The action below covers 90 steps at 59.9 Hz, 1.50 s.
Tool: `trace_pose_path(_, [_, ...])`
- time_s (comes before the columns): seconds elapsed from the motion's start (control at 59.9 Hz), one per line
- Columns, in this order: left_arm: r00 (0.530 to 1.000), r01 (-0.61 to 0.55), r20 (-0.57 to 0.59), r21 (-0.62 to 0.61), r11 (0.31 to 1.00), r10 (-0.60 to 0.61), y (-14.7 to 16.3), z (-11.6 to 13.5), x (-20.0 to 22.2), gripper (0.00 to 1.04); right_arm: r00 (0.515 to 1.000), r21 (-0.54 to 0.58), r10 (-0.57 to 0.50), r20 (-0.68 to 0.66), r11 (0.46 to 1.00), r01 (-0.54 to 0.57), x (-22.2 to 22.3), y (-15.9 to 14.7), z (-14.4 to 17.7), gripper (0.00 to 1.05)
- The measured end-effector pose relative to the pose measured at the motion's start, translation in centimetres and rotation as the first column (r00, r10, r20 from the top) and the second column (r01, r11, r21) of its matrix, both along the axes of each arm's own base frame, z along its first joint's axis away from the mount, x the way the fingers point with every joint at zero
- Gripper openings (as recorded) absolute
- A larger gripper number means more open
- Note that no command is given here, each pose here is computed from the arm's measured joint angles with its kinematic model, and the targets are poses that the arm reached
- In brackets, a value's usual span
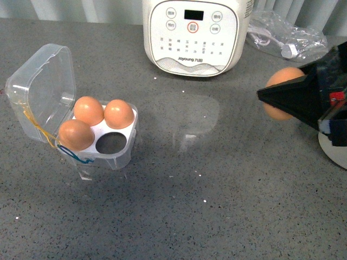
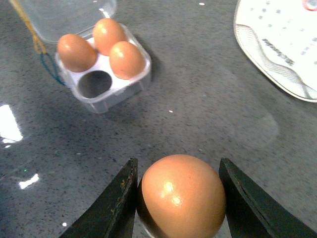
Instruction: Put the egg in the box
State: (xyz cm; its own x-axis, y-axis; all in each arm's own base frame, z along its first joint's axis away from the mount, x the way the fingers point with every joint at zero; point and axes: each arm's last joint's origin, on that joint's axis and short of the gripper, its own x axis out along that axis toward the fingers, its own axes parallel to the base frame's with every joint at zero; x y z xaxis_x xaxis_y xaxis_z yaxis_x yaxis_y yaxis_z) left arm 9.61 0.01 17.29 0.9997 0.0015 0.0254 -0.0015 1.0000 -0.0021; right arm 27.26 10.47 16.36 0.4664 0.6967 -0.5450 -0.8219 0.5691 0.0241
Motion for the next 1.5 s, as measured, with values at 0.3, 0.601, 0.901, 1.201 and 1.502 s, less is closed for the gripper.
trace_pose_path(0.3, [1.000,0.000,0.000,0.000,1.000,0.000,0.0,0.0,0.0,0.98,0.985,-0.019,0.171,-0.011,0.985,-0.171,1.6,5.1,-1.8,0.42])
trace_pose_path(0.601, [1.000,0.000,0.000,0.000,1.000,0.000,0.0,0.0,0.0,0.98,0.974,-0.022,0.228,0.016,0.974,-0.228,2.3,8.2,-2.4,0.42])
trace_pose_path(0.901, [1.000,0.000,0.000,0.000,1.000,0.000,0.0,0.0,0.0,0.98,0.969,-0.025,0.248,0.017,0.969,-0.247,2.1,10.9,-3.6,0.42])
trace_pose_path(1.201, [1.000,0.000,0.000,0.000,1.000,0.000,0.0,0.0,0.0,0.98,0.979,-0.014,0.202,0.027,0.979,-0.202,2.8,12.1,-4.3,0.42])
trace_pose_path(1.502, [1.000,0.000,0.000,0.000,1.000,0.000,0.0,0.0,0.0,0.98,0.982,0.018,0.189,0.015,0.982,-0.189,3.1,13.4,-4.9,0.42])
